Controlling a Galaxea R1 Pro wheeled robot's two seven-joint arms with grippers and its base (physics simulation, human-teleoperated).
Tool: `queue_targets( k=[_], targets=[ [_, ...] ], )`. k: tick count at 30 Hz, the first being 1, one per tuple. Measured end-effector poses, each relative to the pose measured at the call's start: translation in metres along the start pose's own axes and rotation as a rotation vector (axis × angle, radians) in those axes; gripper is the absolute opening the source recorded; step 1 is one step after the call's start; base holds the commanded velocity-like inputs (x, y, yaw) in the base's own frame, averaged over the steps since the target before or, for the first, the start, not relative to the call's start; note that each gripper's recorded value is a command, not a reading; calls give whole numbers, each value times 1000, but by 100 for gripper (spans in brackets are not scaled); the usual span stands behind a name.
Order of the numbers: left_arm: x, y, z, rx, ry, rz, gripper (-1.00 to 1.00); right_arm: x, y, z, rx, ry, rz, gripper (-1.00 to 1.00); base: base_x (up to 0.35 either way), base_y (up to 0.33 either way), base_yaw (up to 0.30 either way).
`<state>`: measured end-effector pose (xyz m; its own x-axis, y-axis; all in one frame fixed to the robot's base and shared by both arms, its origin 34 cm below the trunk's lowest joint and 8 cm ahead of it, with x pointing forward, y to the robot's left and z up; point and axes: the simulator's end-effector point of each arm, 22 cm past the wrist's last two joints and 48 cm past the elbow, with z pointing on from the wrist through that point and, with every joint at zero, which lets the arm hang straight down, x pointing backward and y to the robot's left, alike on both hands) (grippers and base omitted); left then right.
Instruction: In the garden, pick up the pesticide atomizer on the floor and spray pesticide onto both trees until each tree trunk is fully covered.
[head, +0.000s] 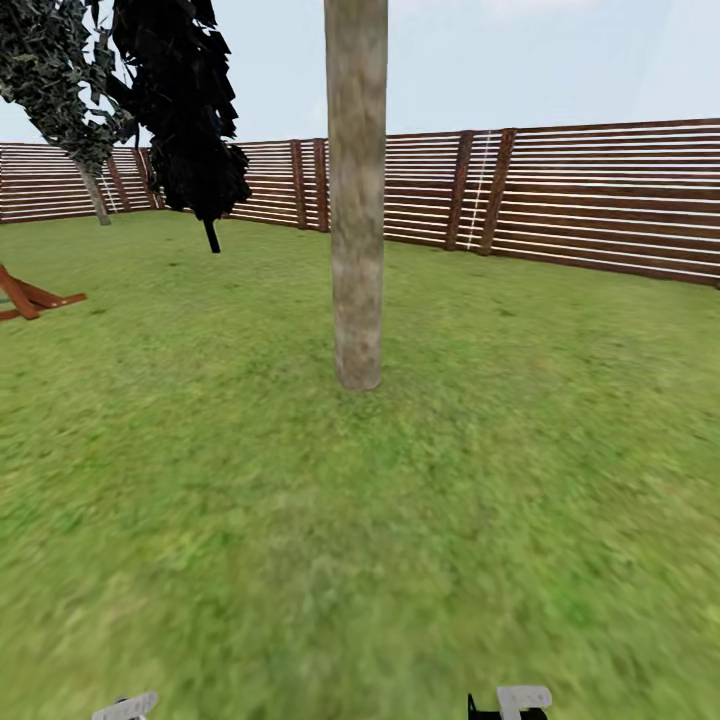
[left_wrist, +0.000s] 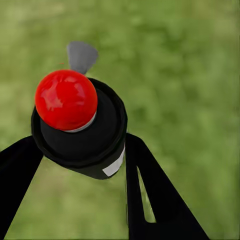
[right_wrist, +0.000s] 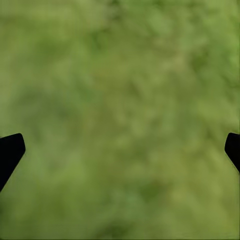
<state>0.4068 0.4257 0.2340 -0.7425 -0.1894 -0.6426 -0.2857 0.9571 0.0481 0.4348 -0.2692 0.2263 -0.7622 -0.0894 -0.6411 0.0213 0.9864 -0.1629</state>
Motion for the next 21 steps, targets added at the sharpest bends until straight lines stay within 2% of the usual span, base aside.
queue_targets(
  k=[21],
  targets=[
    [0, 6, 0, -10, 1, -1, -100, -3, 3, 0, 1, -7, 5, 100, 341, 0, 1]
  ],
)
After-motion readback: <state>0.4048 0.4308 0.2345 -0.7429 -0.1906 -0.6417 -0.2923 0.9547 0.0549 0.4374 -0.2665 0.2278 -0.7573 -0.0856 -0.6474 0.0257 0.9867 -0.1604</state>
